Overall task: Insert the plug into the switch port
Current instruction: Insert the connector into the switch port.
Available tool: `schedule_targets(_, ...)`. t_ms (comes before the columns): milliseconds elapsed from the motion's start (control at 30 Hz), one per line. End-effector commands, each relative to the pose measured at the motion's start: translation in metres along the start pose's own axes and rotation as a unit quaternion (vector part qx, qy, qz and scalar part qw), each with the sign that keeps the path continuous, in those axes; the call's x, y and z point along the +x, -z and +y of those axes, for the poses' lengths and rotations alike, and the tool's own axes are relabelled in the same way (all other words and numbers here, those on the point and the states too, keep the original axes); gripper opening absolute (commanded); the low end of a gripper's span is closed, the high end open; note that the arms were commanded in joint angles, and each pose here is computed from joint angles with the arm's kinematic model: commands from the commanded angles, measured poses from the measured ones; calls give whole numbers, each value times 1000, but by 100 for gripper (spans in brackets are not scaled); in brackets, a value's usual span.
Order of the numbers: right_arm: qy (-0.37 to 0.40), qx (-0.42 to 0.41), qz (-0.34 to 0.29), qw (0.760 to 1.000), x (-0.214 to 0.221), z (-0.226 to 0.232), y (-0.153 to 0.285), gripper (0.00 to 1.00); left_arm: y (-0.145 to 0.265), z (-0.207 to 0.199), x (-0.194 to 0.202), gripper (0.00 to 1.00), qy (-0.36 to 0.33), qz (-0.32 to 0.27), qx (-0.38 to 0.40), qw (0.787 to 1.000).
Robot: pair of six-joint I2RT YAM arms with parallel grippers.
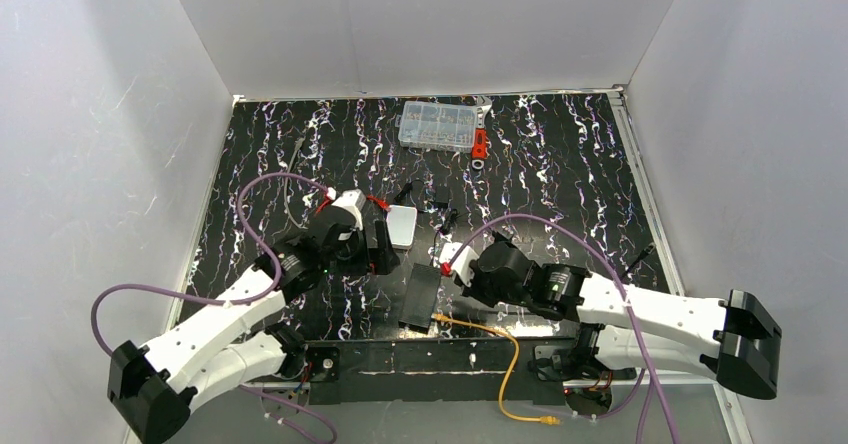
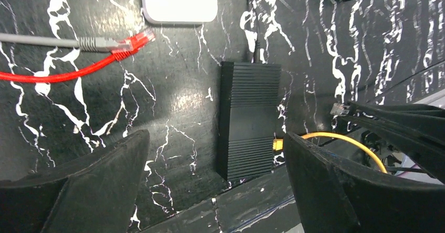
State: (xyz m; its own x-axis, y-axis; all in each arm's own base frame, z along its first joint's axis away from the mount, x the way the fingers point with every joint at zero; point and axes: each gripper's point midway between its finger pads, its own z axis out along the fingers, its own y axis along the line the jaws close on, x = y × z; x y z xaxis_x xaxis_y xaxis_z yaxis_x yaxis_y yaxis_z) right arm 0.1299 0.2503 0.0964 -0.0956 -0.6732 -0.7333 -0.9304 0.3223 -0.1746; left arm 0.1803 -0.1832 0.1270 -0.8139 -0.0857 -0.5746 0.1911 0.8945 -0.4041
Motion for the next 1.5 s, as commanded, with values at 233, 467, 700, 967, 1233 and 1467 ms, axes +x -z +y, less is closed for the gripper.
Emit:
schedule_targets(233,-60,28,54,996,-9,-4,-18,1,-28,4,41,98,26,79,9,996)
schedule_targets(467,-111,34,69,991,-8,2,-32,1,-34,4,46,98,26,88,15,996)
schedule_targets(700,-150,48,87,984,-1,4,-39,1,-40,0,50,98,24,97,26,995)
schedule_targets(967,-174,34,95,980,10,17,-46,1,-49,-1,55,98,24,109,31,993)
schedule_targets(1233,-170,15,97,981,16,29,-55,1,-61,-3,61,98,24,126,36,991)
schedule_targets(1467,-172,8,104,980,22,37,-62,1,-64,-4,66,98,24,138,39,989)
